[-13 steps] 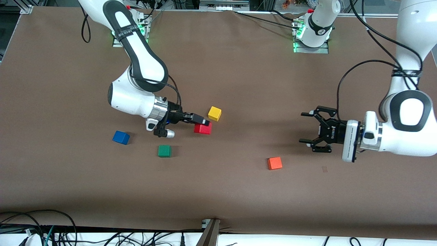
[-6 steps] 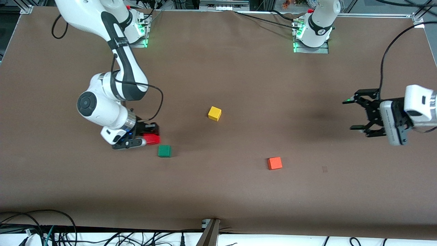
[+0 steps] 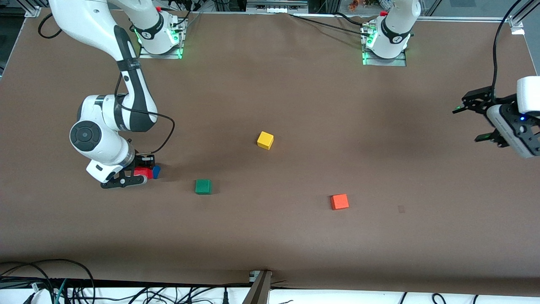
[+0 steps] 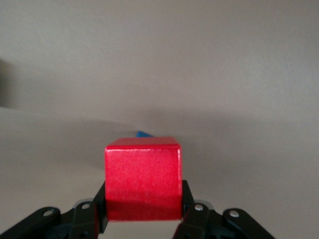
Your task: Pass red block to right arm, stack on blue
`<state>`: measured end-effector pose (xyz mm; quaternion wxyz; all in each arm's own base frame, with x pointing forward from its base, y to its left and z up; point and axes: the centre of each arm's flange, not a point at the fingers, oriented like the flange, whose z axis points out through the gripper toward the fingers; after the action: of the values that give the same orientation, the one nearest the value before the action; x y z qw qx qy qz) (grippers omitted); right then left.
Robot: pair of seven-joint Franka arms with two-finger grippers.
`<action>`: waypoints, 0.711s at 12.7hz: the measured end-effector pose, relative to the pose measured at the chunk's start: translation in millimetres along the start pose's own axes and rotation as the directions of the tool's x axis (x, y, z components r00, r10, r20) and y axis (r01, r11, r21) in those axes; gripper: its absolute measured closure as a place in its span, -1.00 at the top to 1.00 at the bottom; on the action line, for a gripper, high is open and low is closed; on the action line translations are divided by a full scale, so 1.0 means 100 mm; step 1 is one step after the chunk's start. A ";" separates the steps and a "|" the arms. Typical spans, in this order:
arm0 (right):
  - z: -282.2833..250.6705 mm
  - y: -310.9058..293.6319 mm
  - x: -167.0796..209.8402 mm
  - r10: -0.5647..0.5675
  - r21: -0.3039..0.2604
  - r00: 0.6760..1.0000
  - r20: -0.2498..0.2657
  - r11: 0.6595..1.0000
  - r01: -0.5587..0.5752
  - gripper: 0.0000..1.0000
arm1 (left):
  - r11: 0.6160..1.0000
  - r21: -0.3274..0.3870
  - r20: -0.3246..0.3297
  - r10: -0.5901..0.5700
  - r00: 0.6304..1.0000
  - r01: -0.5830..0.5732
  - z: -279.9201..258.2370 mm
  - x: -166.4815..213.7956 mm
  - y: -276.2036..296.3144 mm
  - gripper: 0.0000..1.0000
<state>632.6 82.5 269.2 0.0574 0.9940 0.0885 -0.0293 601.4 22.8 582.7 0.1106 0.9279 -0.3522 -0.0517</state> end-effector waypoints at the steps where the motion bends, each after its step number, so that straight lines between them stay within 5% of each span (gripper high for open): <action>1: 0.06 0.02 -0.04 0.002 -0.001 1.000 0.013 1.000 -0.002 0.10 | 0.998 0.029 0.017 -0.062 0.998 0.062 -0.08 -0.03 0.09 1.00; 9: 0.19 0.02 -0.14 0.005 -0.007 0.998 -0.063 1.000 -0.005 0.10 | 0.944 0.084 0.057 -0.323 0.945 0.318 -0.27 -0.01 0.45 1.00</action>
<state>617.9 75.5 251.2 0.0583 0.9944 0.0880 0.0026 575.9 -4.5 619.7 0.0541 0.9739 -0.2020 -0.0886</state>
